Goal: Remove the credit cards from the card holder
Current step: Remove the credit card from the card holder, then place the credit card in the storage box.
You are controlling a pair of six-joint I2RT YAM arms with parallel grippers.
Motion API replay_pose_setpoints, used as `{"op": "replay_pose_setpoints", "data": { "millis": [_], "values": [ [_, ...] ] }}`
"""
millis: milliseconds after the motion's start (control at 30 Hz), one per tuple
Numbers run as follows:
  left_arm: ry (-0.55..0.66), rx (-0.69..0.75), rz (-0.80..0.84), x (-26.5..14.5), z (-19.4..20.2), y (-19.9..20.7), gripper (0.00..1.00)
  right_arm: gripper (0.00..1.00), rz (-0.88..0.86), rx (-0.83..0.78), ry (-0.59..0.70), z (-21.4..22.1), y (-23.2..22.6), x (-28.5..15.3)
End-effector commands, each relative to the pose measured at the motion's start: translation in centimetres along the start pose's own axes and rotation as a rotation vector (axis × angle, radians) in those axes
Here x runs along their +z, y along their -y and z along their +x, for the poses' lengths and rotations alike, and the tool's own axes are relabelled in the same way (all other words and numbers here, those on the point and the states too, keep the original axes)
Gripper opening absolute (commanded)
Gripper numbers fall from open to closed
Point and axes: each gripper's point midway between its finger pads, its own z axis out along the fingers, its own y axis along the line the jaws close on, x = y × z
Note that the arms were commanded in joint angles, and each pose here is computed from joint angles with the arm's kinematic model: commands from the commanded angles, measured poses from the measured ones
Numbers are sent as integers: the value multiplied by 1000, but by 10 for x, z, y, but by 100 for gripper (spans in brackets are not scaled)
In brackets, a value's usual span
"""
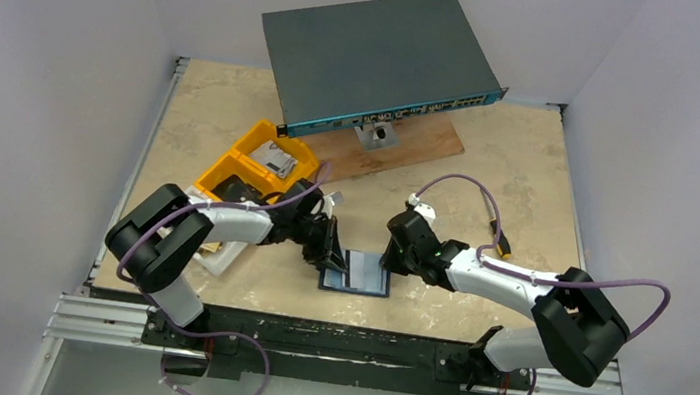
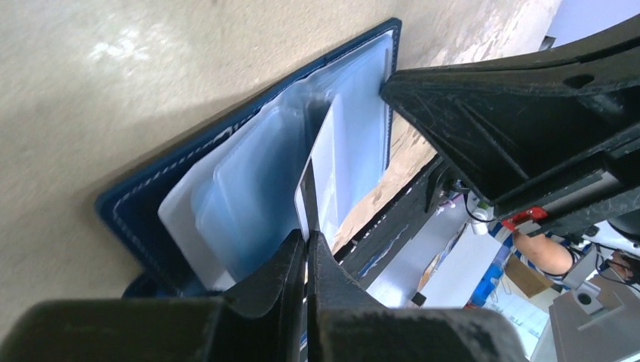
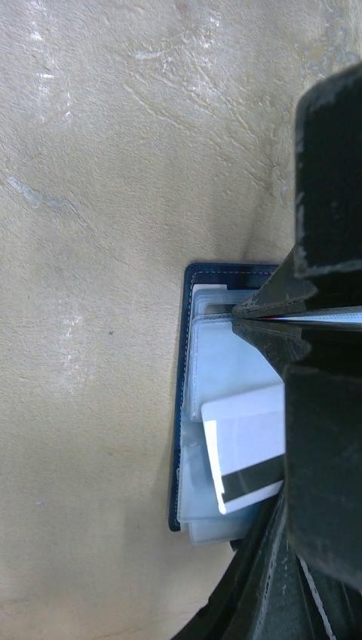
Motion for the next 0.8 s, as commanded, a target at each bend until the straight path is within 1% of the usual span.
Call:
{"op": "replay_pose_setpoints", "data": {
  "millis": [0,333,567,600,700,733,767],
  "values": [
    [13,23,-70,-15,6,-17,0,0,96,-36,-40,16,28,2],
    [77,83,-124,-48,3,-14,0,0,78,-35,-21,8,21,-2],
    [111,116,-114,-64,4,-3,0,1,35,-32,11,-6,6,-10],
    [117,120,-111,-66,4,-1,0,2,21,-30,23,-11,0,-13],
    [133,129,-106,-73,4,3,0,12,3,-31,63,-25,-9,-22],
    [142,132,-102,-76,3,5,0,17,-7,-32,78,-30,-12,-25],
    [146,133,-101,-77,3,6,0,24,-20,-32,92,-35,-17,-28]
  ]
}}
